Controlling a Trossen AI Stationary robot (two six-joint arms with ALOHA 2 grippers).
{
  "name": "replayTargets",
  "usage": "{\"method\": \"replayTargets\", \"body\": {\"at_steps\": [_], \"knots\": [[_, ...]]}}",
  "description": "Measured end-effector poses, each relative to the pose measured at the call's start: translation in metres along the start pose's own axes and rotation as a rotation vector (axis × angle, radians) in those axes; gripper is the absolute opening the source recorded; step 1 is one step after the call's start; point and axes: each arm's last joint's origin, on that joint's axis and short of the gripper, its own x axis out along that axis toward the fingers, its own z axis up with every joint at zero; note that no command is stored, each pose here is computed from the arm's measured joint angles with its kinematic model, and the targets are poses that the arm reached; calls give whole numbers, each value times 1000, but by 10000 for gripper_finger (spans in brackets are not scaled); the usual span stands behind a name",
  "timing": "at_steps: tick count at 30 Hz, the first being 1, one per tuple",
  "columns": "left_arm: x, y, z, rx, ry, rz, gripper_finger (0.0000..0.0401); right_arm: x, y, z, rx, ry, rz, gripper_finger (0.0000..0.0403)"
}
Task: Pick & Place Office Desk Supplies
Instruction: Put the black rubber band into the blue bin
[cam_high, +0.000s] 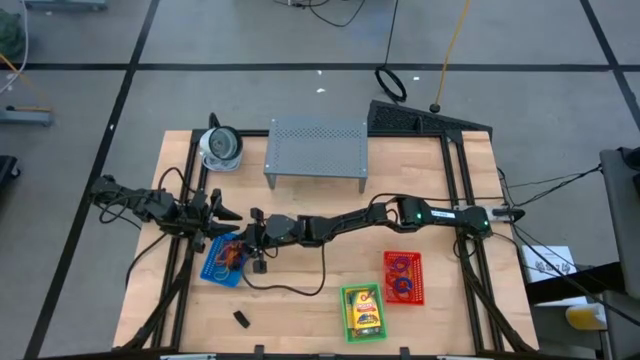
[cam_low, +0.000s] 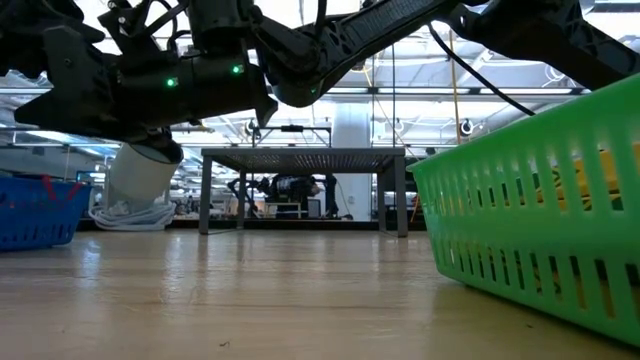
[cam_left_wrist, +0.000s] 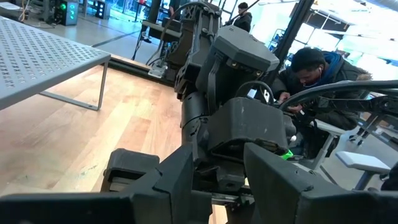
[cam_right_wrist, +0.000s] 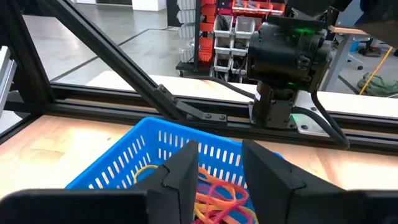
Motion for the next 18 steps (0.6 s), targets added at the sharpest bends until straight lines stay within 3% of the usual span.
{"method": "replayTargets", "body": {"at_steps": [11, 18], "knots": [[0, 0, 0, 0, 0, 0, 154, 0, 1, 2, 16, -1, 5, 122], [0, 0, 0, 0, 0, 0, 154, -18, 8, 33, 37, 145, 24, 118]]}}
